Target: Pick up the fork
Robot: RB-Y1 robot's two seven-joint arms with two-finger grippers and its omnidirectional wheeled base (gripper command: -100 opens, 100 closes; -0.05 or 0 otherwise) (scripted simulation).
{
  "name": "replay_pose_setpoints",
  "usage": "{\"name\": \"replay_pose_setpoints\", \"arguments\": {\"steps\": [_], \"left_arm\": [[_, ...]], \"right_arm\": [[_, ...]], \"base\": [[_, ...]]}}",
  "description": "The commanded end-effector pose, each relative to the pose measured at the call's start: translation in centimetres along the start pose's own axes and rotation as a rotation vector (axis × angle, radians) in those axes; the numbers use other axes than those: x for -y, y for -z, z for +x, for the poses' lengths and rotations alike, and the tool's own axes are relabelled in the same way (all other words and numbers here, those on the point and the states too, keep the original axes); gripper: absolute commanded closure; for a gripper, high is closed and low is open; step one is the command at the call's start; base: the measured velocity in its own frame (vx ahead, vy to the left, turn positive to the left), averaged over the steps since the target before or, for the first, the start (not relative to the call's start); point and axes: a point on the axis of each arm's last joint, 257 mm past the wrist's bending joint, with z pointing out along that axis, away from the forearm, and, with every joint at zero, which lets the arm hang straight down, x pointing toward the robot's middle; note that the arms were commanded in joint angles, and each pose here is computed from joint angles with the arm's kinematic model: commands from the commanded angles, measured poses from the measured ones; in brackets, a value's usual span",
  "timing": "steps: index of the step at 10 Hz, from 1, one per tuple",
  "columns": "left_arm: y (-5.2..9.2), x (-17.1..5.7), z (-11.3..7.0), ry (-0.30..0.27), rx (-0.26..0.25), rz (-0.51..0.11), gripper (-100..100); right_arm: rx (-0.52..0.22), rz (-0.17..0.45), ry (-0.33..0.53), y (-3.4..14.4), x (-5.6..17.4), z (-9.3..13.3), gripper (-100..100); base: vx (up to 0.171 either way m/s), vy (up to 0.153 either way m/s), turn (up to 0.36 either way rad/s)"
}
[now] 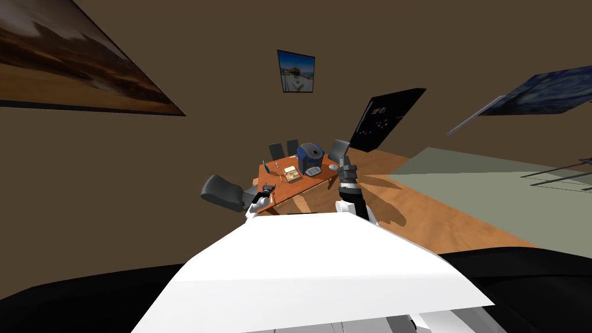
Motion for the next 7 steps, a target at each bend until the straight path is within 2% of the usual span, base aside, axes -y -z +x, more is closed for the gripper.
{"name": "replay_pose_setpoints", "arguments": {"steps": [1, 2, 3, 4, 7], "left_arm": [[-0.5, -0.2, -1.7, 0.051, 0.050, -0.018, -100], [-0.5, -0.2, -2.2, 0.052, 0.059, -0.019, -100], [-0.7, -0.4, -3.7, 0.095, 0.102, -0.031, -100], [-0.7, -0.4, -3.8, 0.095, 0.105, -0.032, -100], [-1.1, -0.7, -7.5, 0.212, 0.217, -0.056, -100]], "right_arm": [[0.000, 0.000, 0.000, 0.0, 0.0, 0.0, 0], [0.000, 0.000, 0.000, 0.0, 0.0, 0.0, 0], [0.000, 0.000, 0.000, 0.0, 0.0, 0.0, 0], [0.000, 0.000, 0.000, 0.0, 0.0, 0.0, 0], [0.000, 0.000, 0.000, 0.0, 0.0, 0.0, 0]], "base": [[0.000, 0.010, -0.016], [0.000, 0.009, -0.008], [0.000, 0.010, -0.012], [-0.001, 0.009, -0.007], [-0.002, 0.014, -0.019]]}}
